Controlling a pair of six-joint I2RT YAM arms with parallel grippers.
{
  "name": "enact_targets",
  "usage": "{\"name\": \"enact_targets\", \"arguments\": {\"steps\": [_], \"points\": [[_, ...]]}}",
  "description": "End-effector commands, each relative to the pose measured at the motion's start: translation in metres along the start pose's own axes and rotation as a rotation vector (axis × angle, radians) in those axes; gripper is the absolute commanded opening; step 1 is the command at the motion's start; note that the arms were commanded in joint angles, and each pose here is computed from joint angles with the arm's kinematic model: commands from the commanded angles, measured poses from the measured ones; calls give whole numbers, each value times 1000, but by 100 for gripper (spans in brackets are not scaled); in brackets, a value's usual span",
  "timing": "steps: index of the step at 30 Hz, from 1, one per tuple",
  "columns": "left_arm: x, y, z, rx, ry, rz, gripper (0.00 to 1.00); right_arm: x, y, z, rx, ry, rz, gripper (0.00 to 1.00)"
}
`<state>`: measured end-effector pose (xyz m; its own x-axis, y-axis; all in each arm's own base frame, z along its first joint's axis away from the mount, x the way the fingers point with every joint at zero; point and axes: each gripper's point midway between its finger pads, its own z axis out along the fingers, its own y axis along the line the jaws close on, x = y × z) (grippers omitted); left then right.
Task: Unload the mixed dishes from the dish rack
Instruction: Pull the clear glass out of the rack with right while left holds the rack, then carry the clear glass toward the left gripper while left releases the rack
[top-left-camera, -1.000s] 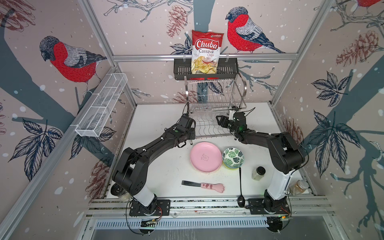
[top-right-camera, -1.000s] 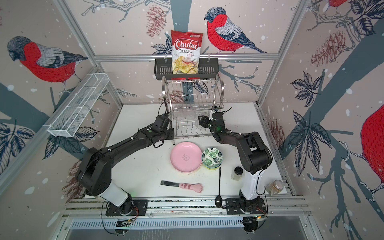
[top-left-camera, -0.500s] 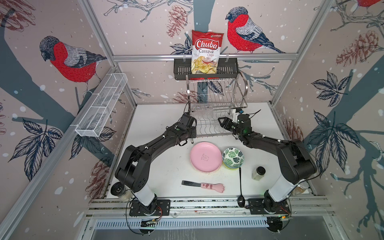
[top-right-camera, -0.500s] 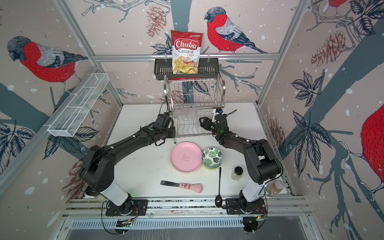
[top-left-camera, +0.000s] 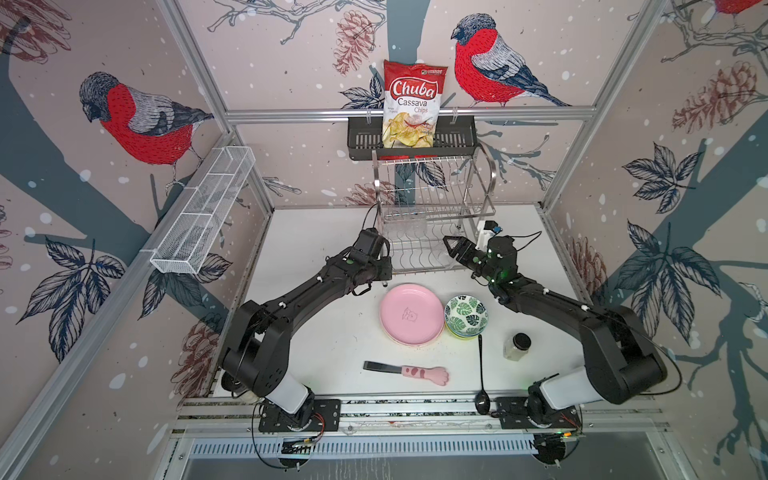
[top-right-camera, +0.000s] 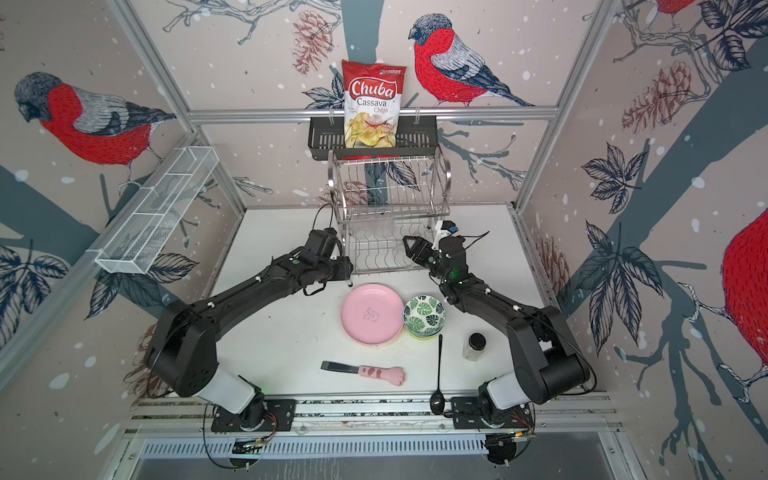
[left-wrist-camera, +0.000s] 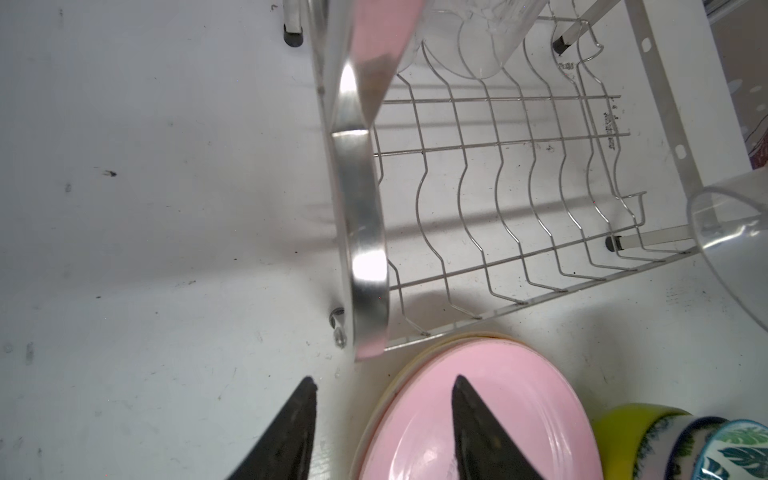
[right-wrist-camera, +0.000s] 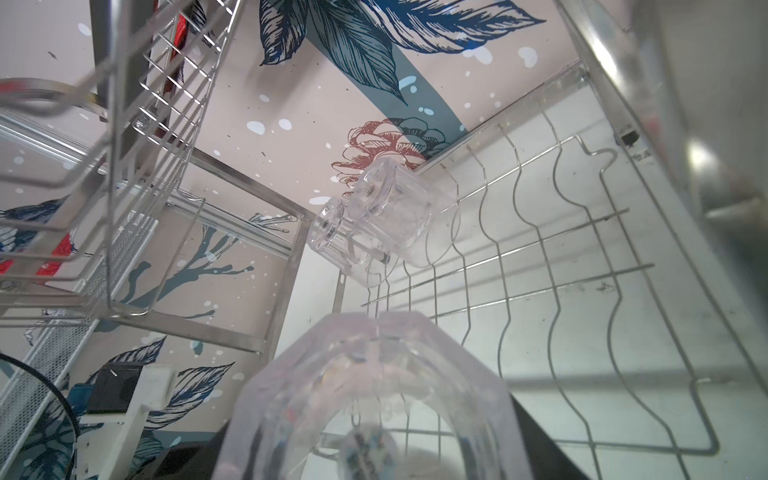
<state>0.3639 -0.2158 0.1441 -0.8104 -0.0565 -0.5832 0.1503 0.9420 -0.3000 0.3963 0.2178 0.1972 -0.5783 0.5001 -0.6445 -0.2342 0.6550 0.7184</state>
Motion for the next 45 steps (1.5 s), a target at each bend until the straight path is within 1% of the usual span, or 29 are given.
{"name": "enact_targets", "arguments": {"steps": [1,3,8,11,14,15,17,18,20,21,22,26,32,36,41,45], "points": [[-2,5,-14,-10,-26,-15,54,-7,15,-8,-47,-34,12,35],[-2,7,-24,-9,-37,-21,58,-2,20,-11,-56,-14,14,35],[9,14,-55,-4,-73,-43,62,12,32,-26,-87,7,30,34],[25,22,-71,7,-91,-58,67,20,42,-37,-108,13,38,34],[41,26,-85,44,-104,-67,70,30,55,-48,-135,24,49,31],[46,26,-90,62,-110,-75,70,34,58,-52,-146,28,57,27],[51,24,-101,99,-127,-88,71,40,62,-59,-162,33,74,13],[52,23,-107,120,-140,-97,71,43,63,-62,-167,34,83,9],[54,19,-116,163,-160,-113,72,45,67,-68,-178,29,89,4],[53,15,-121,192,-171,-119,72,47,67,-71,-180,28,97,1],[53,9,-125,224,-175,-116,72,48,67,-73,-184,26,102,0],[55,-21,-134,330,-169,-78,73,51,70,-83,-210,24,139,0],[59,-85,-146,441,-152,46,83,48,70,-105,-235,-8,213,0],[57,-122,-154,532,-163,80,87,46,63,-117,-218,-34,271,0],[52,-144,-152,590,-173,87,88,56,61,-117,-243,7,370,0],[52,-159,-143,627,-152,97,85,59,70,-114,-287,45,428,0]]}}
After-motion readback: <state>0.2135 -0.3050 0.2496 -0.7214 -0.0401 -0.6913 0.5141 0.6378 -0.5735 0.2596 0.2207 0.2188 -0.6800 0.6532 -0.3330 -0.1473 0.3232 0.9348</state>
